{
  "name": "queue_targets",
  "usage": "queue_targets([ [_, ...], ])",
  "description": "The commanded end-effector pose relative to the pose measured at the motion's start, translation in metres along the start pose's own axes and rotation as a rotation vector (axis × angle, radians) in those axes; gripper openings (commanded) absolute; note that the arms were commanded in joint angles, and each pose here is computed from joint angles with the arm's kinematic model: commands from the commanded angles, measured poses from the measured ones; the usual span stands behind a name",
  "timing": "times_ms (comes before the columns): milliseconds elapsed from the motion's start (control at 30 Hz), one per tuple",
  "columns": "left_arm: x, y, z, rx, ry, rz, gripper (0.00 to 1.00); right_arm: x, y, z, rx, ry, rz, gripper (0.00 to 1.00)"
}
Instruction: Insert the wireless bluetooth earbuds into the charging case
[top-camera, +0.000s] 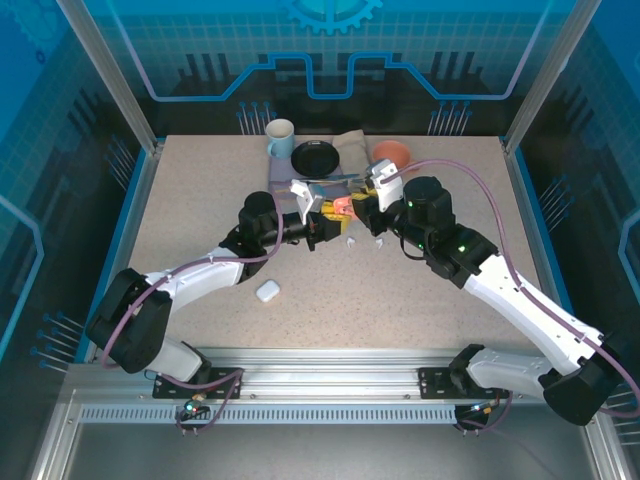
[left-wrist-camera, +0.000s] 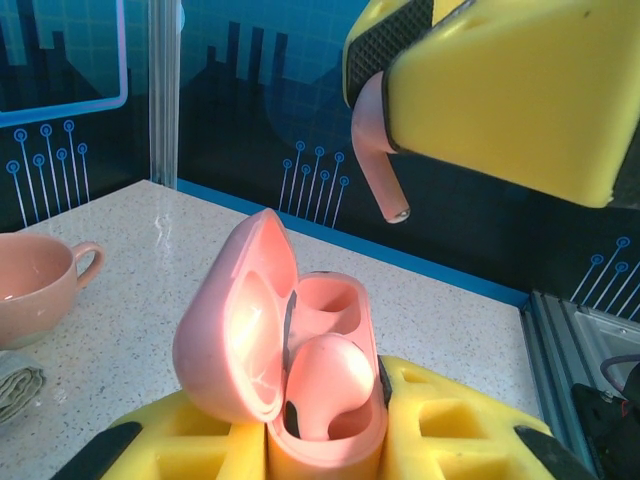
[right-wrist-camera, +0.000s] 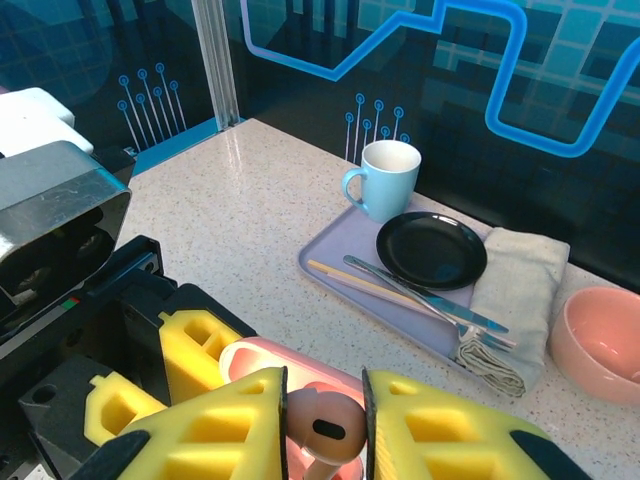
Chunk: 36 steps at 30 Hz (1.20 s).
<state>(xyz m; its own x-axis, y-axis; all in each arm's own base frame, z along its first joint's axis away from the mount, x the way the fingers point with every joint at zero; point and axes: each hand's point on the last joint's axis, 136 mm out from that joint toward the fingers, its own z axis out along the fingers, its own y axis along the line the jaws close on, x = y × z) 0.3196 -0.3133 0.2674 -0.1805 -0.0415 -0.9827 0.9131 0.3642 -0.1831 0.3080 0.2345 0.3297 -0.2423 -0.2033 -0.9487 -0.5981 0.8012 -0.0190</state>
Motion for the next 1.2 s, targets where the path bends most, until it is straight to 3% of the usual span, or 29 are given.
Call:
queue_targets([
  [0,-0.016,0.0,0.002,0.017,-0.033,0.034,0.0,0.001,0.005,0.001,-0.009,-0.012,-0.031,0.23],
  [1167,-0.021,0.001,0.003,0.013,-0.056,0.03,0.0,0.023,0.005,0.018,0.043,0.03,-0.044,0.19],
])
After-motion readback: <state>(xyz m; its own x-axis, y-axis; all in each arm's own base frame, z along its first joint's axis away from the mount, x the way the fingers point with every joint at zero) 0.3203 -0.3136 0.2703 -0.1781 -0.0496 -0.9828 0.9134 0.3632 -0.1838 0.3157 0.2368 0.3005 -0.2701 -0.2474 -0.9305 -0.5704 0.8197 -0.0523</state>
